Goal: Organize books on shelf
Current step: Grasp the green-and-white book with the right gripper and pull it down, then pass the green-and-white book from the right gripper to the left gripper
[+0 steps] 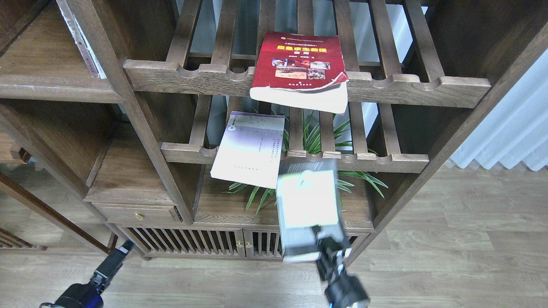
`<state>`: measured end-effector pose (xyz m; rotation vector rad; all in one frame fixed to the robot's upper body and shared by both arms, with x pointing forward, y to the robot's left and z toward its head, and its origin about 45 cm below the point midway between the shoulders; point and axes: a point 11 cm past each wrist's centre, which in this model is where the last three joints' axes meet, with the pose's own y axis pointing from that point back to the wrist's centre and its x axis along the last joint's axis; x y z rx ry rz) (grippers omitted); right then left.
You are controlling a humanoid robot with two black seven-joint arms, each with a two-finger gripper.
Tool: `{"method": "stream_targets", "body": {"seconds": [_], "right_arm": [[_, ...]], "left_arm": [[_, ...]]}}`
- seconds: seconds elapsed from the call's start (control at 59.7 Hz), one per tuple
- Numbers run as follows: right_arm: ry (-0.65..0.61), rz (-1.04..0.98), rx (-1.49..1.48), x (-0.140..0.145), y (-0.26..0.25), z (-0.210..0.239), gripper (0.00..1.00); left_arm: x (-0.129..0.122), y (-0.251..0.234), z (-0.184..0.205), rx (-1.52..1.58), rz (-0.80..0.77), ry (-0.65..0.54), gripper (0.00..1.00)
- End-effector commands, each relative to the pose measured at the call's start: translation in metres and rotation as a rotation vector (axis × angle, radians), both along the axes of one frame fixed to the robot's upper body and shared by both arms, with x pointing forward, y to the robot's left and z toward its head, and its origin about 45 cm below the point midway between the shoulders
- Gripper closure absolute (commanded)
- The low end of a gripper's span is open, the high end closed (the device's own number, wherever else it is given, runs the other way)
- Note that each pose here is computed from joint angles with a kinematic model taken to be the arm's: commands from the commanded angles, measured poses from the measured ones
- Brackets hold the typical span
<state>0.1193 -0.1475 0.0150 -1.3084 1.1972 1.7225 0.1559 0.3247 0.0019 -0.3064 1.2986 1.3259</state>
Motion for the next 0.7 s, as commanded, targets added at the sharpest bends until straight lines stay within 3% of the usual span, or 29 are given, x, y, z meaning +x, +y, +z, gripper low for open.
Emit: {"method": "stream_targets", "body": {"seconds": [0.0,0.268,0.686], "right_arm": [[0.032,0.071,0.007,-0.015,0.008,-0.006,0.97],[0.072,0.24,0.027,-0.036,0.03,-0.015,0.97],[0.067,0.305,0.008,-0.032,0.035,-0.02,0.97]], "left_arm": [[-0.009,-0.014,-0.007,-0.016,-0.04,0.029,0.0],[-0.015,-0.056,-0.012,-0.092,-0.073,0.035,0.0],[-0.01,-0.119,-0.011,-0.229,-0.096,0.028,0.0]]}}
